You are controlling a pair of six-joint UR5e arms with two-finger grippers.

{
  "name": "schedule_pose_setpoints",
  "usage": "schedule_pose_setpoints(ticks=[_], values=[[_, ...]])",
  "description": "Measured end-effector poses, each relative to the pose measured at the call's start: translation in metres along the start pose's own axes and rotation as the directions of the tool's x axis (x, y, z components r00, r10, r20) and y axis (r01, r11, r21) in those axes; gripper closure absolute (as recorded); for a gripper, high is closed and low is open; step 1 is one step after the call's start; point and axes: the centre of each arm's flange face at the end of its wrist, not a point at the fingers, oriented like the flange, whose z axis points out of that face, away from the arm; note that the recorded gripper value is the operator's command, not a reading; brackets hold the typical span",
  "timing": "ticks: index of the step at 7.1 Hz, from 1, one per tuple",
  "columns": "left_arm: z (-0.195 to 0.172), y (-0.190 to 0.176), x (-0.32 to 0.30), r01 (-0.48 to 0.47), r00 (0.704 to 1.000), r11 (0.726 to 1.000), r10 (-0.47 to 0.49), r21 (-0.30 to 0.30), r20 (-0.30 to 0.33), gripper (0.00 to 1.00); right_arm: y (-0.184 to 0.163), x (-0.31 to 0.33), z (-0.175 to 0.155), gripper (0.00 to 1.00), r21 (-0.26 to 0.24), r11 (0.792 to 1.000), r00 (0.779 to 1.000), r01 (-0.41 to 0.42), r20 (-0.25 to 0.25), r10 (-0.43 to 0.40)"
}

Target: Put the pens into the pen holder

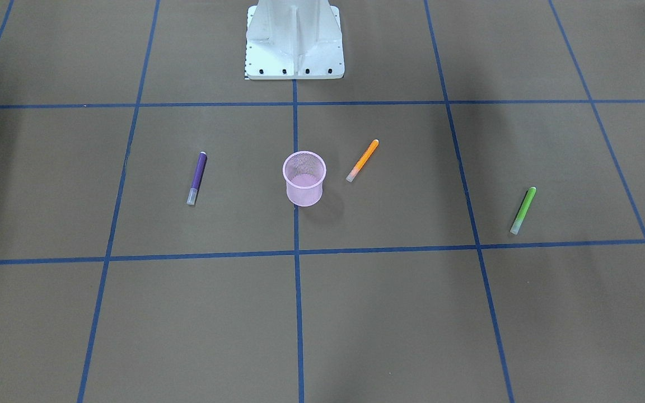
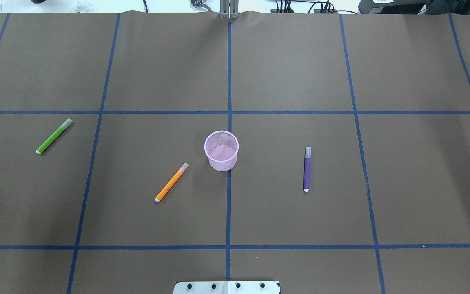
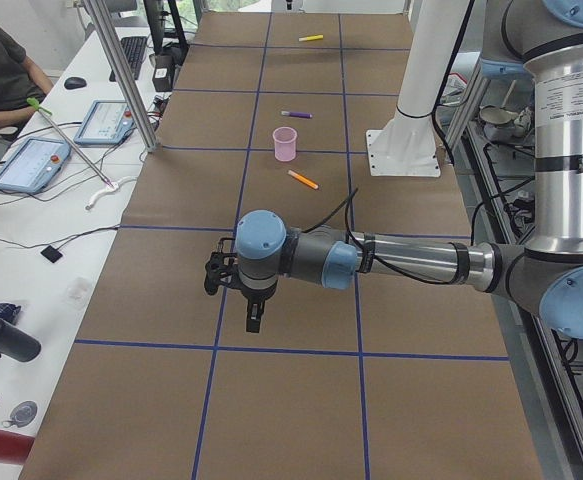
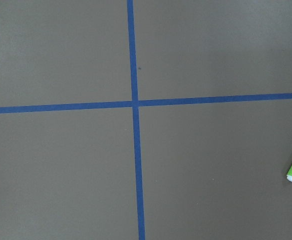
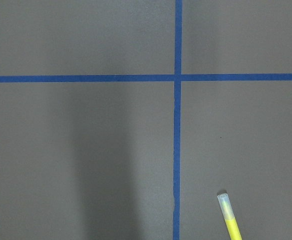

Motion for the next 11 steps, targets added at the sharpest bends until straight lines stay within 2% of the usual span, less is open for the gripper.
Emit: schedule_pose_setpoints(ticks=[6,10,11], values=[[-0.001,0.006,0.003,-0.005,1.000,1.000,0.005,0.002,-0.008,0.00,0.000,0.003,0.004,0.01,-0.009,1.000,1.000,-0.010,0.005,0.010],[0.004,0.008,0.010,-0.001,0.995,1.000,-0.001,-0.020,-0.101,0.00,0.000,0.004,0.013,0.01,-0.028,1.000,1.000,-0.002,0.006,0.002],[0.004,0.008,0.010,-0.001,0.994,1.000,-0.002,-0.022,-0.105,0.00,0.004,0.008,0.020,0.01,-0.037,0.999,0.999,0.030,-0.025,-0.031]])
